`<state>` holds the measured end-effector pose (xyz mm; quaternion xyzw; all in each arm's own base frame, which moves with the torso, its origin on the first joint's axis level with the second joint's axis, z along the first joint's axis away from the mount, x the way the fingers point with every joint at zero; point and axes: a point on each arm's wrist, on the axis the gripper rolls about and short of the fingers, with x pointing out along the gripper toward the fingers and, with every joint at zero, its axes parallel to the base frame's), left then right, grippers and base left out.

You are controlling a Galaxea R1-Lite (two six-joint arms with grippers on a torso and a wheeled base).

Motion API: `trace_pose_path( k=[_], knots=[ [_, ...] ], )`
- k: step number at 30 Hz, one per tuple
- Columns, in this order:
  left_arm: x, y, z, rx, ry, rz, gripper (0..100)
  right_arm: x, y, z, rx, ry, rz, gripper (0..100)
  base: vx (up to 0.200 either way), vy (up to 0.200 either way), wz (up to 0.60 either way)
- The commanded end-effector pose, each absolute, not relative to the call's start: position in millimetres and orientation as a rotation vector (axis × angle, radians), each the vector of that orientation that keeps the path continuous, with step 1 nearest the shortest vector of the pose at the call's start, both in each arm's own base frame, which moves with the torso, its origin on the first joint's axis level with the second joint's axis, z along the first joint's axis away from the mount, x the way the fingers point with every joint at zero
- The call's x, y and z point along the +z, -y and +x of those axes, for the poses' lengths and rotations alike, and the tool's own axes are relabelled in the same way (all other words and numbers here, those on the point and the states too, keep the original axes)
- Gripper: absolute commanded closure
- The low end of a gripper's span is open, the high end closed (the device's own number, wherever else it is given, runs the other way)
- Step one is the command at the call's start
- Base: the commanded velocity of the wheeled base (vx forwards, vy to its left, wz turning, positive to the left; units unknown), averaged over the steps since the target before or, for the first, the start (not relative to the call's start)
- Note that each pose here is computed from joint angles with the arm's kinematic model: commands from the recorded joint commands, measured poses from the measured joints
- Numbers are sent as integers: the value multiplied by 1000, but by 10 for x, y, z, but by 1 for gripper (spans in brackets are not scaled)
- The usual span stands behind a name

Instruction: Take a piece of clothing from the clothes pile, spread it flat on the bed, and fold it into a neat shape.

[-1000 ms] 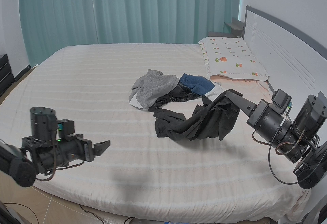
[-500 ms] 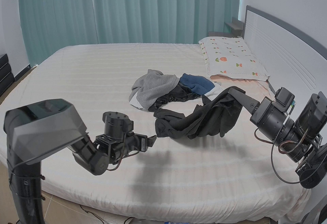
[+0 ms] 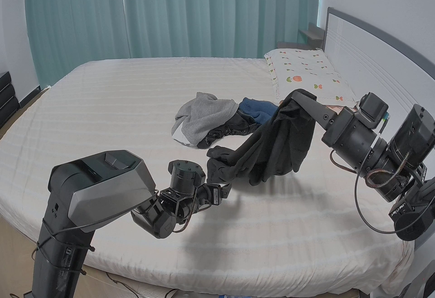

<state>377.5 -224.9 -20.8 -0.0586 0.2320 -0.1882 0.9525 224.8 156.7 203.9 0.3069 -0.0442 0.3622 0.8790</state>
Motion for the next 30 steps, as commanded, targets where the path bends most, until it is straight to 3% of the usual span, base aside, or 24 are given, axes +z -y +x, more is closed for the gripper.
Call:
trace_pose_path(
  k=[1,14,15,25,30],
  knots=[
    [-196,2299,3824,-388,-444,-128,0,2140,-1726,2237,803,108,629,100,0,0,0],
    [-345,2434,4052,-308,-398,-201,0,2357,-1718,2037,859,176,632,100,0,0,0],
    [-356,2436,4061,-298,-397,-198,100,2355,-1701,2043,853,178,631,100,0,0,0],
    [-219,2453,4124,-256,-373,-365,100,2239,-1574,2183,788,153,621,100,0,0,0],
    [338,2253,3903,-226,-389,-432,100,2028,-1478,2338,716,89,598,100,0,0,0]
  ],
)
